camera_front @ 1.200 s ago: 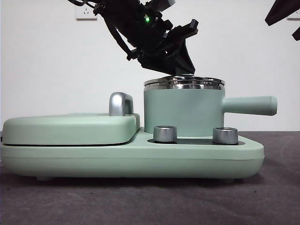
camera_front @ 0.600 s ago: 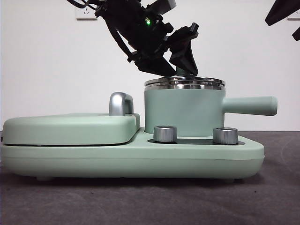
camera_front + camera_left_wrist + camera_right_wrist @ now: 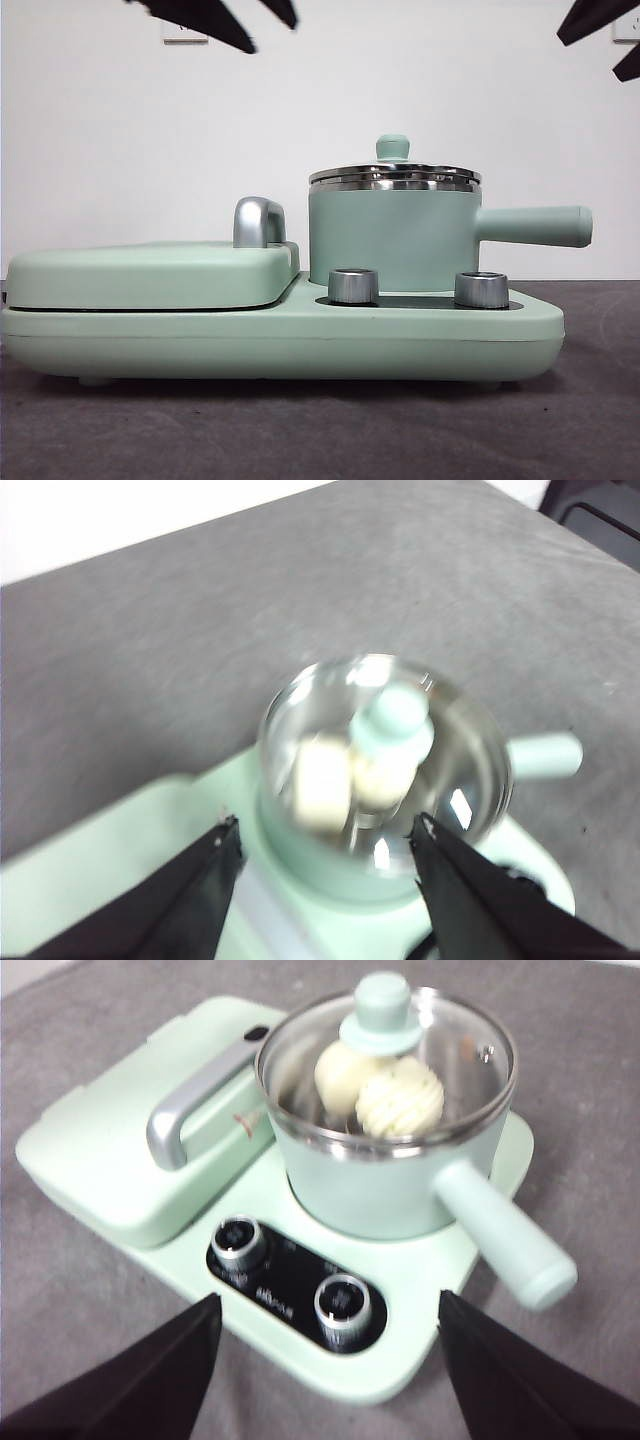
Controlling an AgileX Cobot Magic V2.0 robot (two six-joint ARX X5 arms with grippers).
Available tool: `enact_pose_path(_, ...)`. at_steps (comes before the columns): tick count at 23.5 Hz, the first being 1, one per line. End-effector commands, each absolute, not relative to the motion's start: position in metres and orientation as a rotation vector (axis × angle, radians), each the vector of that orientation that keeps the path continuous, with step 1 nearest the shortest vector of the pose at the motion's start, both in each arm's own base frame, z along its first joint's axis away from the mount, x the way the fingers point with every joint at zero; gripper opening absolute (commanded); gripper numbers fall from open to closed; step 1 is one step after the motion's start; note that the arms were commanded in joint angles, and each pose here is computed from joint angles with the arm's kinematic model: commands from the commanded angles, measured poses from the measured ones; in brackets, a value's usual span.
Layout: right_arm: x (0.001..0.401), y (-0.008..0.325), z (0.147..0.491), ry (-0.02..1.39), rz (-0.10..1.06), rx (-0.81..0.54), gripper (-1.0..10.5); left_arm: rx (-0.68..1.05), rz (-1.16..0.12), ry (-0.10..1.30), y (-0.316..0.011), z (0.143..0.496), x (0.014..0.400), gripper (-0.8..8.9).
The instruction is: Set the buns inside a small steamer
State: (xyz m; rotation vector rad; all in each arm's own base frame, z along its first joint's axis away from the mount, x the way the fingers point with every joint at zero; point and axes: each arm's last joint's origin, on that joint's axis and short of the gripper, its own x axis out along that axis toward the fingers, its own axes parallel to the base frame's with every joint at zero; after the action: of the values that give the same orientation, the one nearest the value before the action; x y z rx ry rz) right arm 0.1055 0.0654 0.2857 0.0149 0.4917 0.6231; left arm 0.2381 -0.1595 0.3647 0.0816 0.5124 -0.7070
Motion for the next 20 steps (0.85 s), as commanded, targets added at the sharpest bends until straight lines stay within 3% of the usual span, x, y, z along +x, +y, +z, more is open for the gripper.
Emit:
enact_pose_path(1,0.109,0.068,0.294,0.429,0.64,0.029,3.4,0.046,-0.684,0.497,-0.141,0.36,0.219,2.82)
enact_pose_path(9,0.128,0.081,0.292,0.426,0.663,0.034,3.4,-0.11,-0.593,0.546,-0.095,0.31,0.163,2.82)
enact_pose_path(15,0.13,0.081,0.29,0.443,0.654,0.034,3.4,-0.155,-0.583,0.544,-0.087,0.309,0.148,2.8)
enact_pose_path(16,0.129,0.081,0.291,0.438,0.656,0.036,3.1,-0.154,-0.583,0.541,-0.086,0.31,0.147,2.58)
enact_pose_path(17,0.129,0.08,0.292,0.431,0.652,0.037,2.1,-0.151,-0.585,0.536,-0.086,0.31,0.147,1.41)
enact_pose_path(18,0.128,0.08,0.292,0.424,0.652,0.038,0.1,-0.153,-0.586,0.532,-0.086,0.311,0.146,-0.2)
enact_pose_path(20,0.129,0.08,0.294,0.399,0.649,0.039,0.2,-0.143,-0.59,0.521,-0.086,0.312,0.146,0.07)
